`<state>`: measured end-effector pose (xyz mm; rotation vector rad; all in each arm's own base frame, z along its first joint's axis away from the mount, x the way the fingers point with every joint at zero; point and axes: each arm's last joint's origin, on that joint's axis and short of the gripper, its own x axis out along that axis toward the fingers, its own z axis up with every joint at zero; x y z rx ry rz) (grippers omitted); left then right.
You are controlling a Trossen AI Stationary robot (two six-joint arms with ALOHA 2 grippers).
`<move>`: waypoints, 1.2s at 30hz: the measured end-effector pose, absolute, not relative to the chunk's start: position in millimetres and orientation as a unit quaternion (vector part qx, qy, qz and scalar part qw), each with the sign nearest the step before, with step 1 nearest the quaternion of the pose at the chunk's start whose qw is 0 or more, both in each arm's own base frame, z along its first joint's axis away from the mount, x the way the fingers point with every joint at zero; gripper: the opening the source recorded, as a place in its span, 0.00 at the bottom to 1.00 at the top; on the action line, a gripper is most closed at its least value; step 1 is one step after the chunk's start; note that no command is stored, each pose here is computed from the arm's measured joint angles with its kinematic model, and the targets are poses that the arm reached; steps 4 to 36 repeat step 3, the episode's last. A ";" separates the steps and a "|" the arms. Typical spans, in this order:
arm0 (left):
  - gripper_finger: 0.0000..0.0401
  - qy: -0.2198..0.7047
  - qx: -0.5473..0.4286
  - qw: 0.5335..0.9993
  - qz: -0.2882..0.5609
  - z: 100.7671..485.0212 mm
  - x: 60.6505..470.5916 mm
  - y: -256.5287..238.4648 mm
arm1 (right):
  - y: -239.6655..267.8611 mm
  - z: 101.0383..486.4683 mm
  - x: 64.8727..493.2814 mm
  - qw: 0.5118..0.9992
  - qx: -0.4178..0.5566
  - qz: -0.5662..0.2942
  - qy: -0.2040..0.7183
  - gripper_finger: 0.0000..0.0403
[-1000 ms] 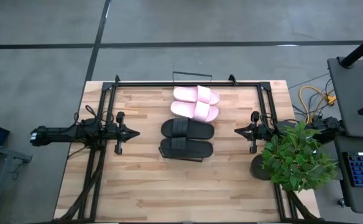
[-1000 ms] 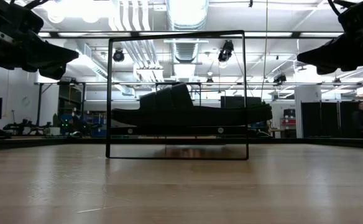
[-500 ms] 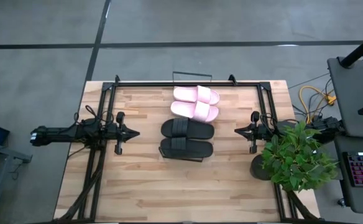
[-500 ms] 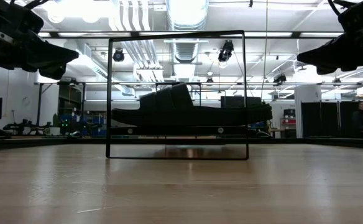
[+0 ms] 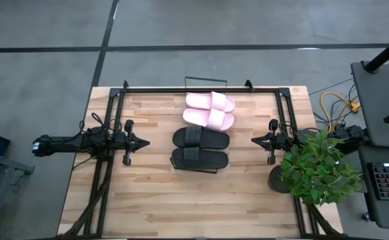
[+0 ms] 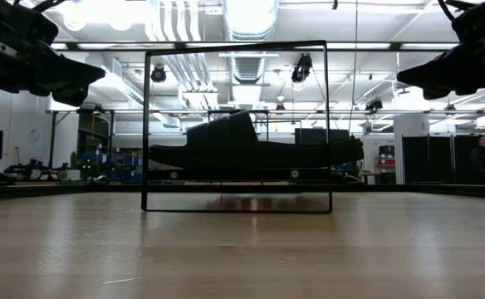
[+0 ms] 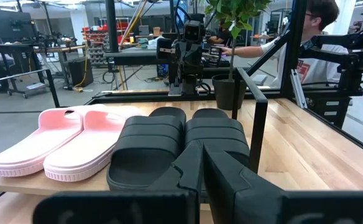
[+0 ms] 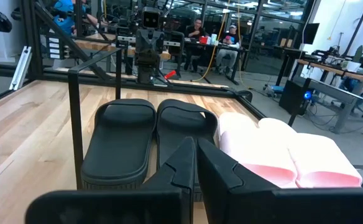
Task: Pick and place slides into the shelf
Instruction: Return to Home Position
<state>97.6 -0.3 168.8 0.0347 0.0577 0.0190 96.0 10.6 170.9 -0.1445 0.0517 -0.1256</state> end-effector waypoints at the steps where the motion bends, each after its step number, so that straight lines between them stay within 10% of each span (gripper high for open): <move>1: 0.00 0.029 0.017 0.999 0.009 168.8 97.6 -0.4 | 10.6 170.9 96.0 0.995 -0.072 -0.063 0.026 0.02; 36: 0.00 0.029 0.017 0.999 0.009 168.8 97.6 -0.4 | 10.6 170.9 96.0 0.995 -0.072 -0.063 0.026 0.02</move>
